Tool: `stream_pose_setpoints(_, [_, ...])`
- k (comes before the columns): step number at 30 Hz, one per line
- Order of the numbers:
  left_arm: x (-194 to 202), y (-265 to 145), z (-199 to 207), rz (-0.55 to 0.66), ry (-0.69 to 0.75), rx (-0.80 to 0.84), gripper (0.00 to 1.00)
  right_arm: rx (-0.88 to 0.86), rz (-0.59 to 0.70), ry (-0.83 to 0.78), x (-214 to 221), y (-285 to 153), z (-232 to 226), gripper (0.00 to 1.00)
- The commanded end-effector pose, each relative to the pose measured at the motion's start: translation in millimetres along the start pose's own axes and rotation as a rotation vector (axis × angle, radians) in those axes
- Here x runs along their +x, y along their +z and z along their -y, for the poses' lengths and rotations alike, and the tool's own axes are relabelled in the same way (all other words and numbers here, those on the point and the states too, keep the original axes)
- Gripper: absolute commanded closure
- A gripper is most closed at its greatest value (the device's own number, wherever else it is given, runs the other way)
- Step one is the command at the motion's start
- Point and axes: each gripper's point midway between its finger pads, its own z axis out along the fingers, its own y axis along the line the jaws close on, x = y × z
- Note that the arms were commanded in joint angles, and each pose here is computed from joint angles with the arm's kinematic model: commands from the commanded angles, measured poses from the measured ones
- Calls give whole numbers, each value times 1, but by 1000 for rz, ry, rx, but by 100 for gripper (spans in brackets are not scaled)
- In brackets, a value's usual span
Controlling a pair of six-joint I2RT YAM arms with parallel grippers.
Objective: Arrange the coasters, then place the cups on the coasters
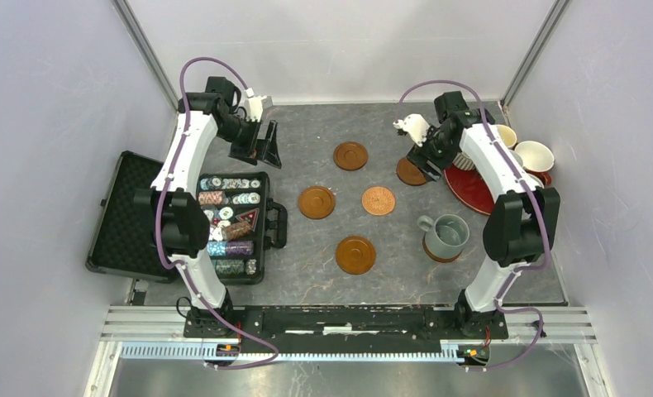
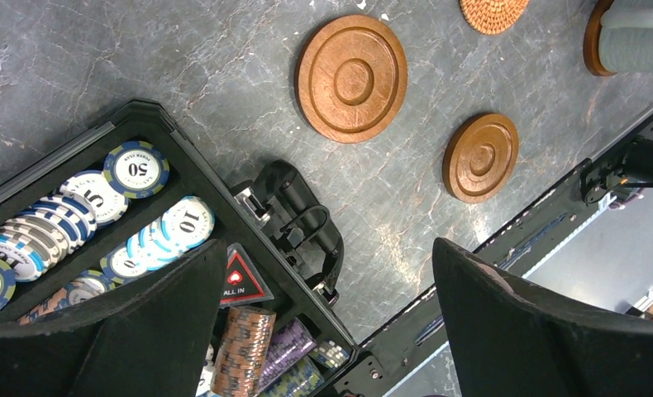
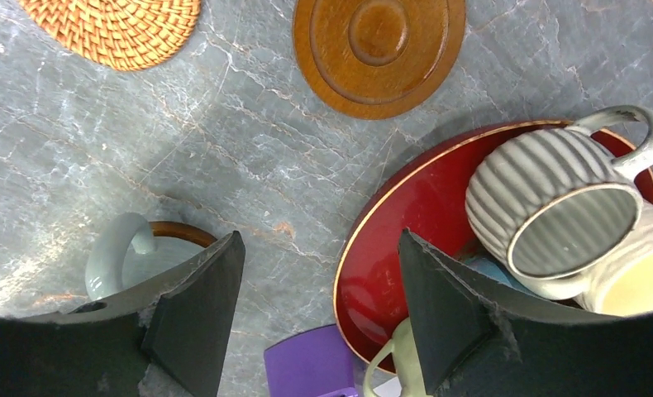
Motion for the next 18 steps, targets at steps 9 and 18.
stream_pose_setpoints(9, [-9,-15,11,60,65,29,0,340,22,115,-24,4,135,23])
stream_pose_setpoints(18, [-6,-15,7,53,58,3,0,475,37,158,-9,27,193,18])
